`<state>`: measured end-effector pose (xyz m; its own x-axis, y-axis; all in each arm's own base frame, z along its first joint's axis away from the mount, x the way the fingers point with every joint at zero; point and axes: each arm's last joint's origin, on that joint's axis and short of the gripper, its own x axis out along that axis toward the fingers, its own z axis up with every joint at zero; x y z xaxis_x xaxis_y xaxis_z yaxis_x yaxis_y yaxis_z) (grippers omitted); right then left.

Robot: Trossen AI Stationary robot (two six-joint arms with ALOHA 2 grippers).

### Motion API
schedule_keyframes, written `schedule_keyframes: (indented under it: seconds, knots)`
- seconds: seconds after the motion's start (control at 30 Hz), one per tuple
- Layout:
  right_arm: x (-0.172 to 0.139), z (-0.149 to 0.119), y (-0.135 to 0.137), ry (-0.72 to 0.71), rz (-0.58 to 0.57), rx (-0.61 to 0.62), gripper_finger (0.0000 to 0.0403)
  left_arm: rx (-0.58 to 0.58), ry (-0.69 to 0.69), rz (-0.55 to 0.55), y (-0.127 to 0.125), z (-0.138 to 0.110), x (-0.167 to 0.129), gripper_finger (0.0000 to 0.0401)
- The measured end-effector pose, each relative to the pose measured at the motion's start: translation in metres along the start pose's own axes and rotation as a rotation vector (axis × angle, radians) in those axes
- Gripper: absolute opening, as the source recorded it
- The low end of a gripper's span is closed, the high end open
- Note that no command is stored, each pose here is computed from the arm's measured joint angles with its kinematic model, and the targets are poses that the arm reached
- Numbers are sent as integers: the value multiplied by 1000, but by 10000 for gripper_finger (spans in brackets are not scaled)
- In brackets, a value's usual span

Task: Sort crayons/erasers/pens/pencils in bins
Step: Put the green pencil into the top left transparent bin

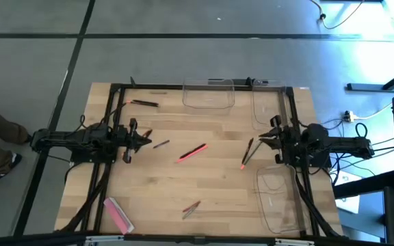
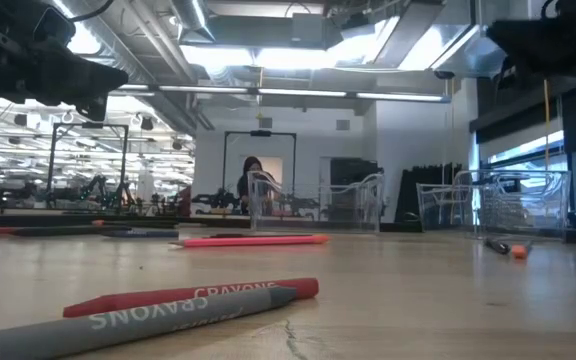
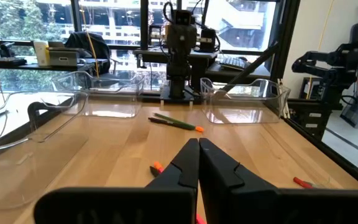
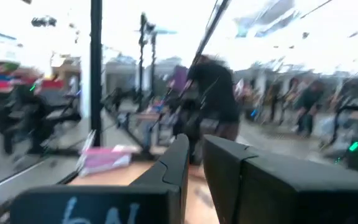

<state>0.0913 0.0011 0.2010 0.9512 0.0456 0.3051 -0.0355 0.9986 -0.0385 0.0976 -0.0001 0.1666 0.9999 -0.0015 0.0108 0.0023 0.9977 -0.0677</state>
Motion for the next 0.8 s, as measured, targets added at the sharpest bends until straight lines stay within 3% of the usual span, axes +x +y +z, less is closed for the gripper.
schedule_keyframes:
  seconds: [0.1, 0.23, 0.37, 0.63, 0.8]
  knots:
    - [0, 21, -2, -24, -49, -36, 18, 0, 0, 0, 0, 0, 0, 0]
    - [3, 55, -5, 73, -103, -95, 7, 0, 1, 0, 0, 0, 0, 0]
    - [11, 88, -8, 271, -178, -59, 4, 0, 0, 0, 0, 0, 0, 0]
    - [44, 143, -11, 623, -220, 105, 2, 0, 0, 0, 0, 0, 0, 0]
    - [57, 156, -10, 906, -152, 131, 2, 0, 0, 0, 0, 0, 0, 0]
